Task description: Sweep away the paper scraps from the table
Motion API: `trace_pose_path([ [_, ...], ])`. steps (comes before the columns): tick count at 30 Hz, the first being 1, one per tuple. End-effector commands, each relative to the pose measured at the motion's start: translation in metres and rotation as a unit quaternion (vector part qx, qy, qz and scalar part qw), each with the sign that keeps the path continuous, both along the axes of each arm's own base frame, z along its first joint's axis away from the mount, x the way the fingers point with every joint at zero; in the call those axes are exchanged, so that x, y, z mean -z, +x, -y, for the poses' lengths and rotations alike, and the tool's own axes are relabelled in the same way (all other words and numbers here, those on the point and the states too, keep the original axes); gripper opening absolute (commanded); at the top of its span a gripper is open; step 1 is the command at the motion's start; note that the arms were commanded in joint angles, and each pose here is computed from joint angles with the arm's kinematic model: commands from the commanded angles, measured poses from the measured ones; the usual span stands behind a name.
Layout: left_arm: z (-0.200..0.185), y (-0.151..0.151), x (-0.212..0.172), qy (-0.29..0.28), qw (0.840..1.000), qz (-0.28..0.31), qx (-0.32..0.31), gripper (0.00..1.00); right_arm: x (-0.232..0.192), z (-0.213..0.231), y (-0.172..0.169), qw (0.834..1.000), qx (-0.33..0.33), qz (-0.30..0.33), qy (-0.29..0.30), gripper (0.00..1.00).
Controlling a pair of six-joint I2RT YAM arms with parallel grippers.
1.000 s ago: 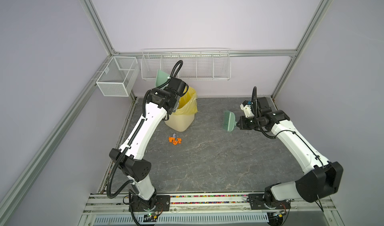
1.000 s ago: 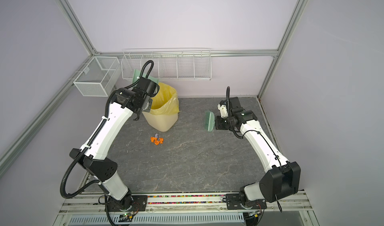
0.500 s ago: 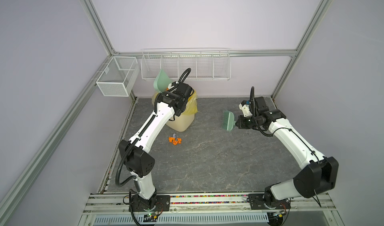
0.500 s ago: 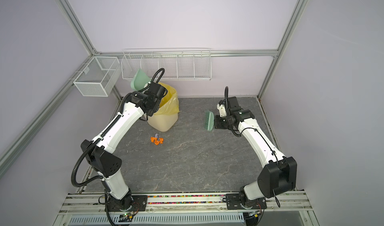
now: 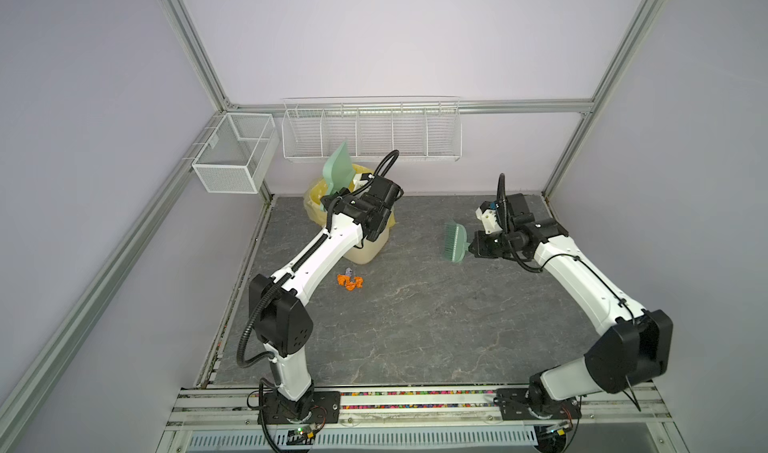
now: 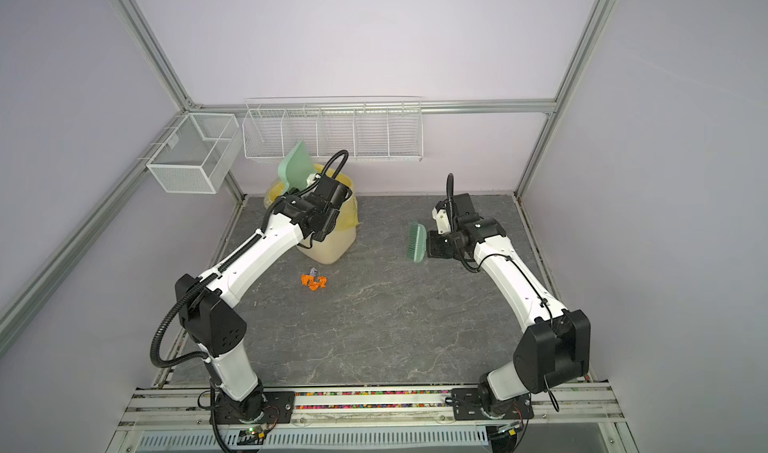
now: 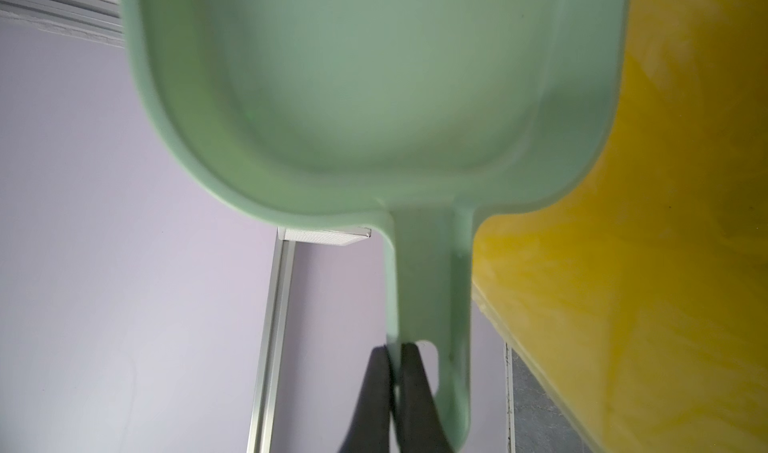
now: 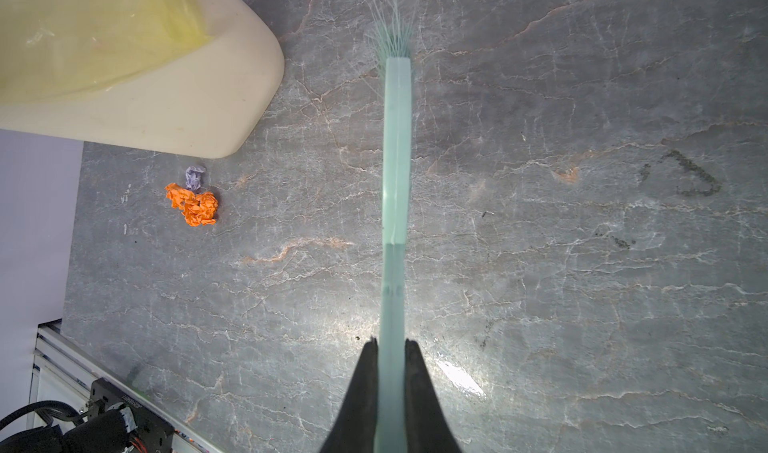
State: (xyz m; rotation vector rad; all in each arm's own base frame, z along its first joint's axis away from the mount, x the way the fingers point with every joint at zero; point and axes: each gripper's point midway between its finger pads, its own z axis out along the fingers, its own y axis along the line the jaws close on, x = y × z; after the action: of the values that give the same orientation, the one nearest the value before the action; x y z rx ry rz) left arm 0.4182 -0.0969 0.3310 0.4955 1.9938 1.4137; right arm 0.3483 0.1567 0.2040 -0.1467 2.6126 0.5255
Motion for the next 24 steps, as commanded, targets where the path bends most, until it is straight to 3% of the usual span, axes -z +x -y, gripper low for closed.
trace_pose_path([
  [1,-0.002,-0.006,-0.015,-0.060,0.998,0.022,0.005,0.00,-0.010,-0.005,0.007,1.000,-0.001,0.014,0.006,0.07],
  [7,0.011,-0.015,-0.013,-0.190,0.982,0.000,0.023,0.00,-0.017,-0.007,-0.001,1.000,0.002,0.016,0.019,0.07],
  [13,0.025,-0.032,-0.015,-0.307,0.951,-0.021,0.039,0.00,-0.016,-0.014,-0.010,0.999,0.000,0.008,0.040,0.07],
  [16,0.035,-0.040,-0.011,-0.357,0.932,-0.040,0.045,0.00,-0.018,-0.020,-0.012,0.999,-0.004,0.006,0.052,0.07],
  [24,0.066,-0.071,-0.004,-0.491,0.863,-0.084,0.088,0.00,-0.018,-0.040,-0.021,0.996,-0.014,-0.014,0.090,0.07],
])
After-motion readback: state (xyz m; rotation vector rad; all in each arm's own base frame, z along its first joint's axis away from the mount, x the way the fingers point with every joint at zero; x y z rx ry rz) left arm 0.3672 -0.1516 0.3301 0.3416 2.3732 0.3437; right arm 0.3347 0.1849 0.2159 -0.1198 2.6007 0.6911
